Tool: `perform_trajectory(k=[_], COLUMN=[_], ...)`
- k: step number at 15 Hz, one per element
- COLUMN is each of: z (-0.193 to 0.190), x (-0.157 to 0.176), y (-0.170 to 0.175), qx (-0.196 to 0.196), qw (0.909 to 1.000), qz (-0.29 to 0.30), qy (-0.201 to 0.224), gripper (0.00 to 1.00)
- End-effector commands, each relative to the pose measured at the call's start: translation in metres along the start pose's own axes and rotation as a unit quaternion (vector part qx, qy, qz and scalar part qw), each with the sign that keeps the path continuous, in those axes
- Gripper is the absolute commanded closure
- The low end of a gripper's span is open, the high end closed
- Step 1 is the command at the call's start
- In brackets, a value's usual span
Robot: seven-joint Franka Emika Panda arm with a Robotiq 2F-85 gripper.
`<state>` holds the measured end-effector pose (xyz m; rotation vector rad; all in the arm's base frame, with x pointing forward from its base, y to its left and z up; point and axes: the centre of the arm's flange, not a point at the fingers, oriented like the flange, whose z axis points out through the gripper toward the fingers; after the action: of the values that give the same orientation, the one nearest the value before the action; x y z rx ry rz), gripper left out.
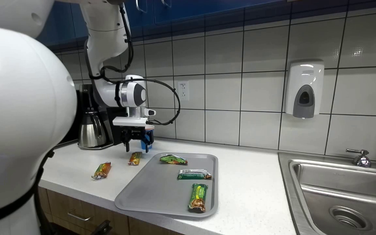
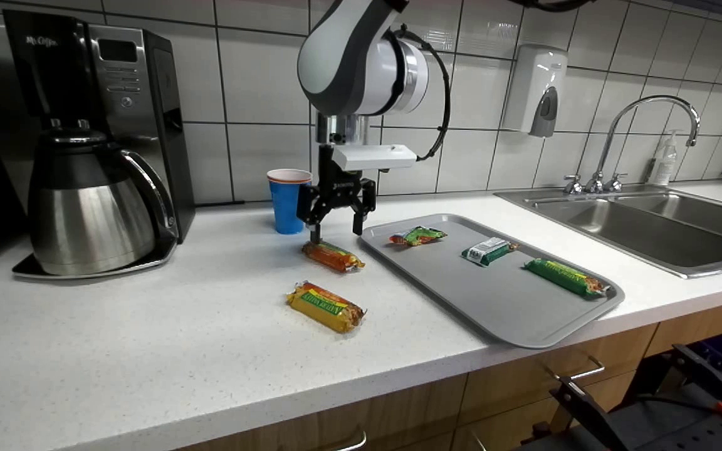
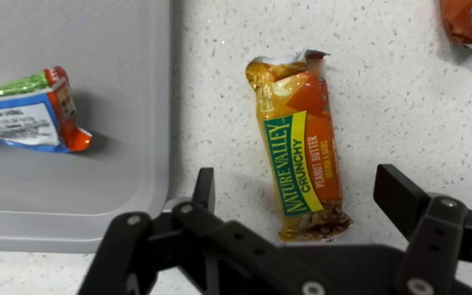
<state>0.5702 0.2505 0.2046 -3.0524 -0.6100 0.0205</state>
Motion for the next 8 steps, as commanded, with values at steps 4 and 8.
perform_trajectory(k=[4, 8], z=[0.000, 0.009], x=[0.001, -0.001], y=[-0.007, -0.010], qx=[0.009, 0.010], qw=[0.9993, 0.9991], qz=[-0.033, -0.036], qy=[-0.016, -0.020], gripper=[0.00, 0.00])
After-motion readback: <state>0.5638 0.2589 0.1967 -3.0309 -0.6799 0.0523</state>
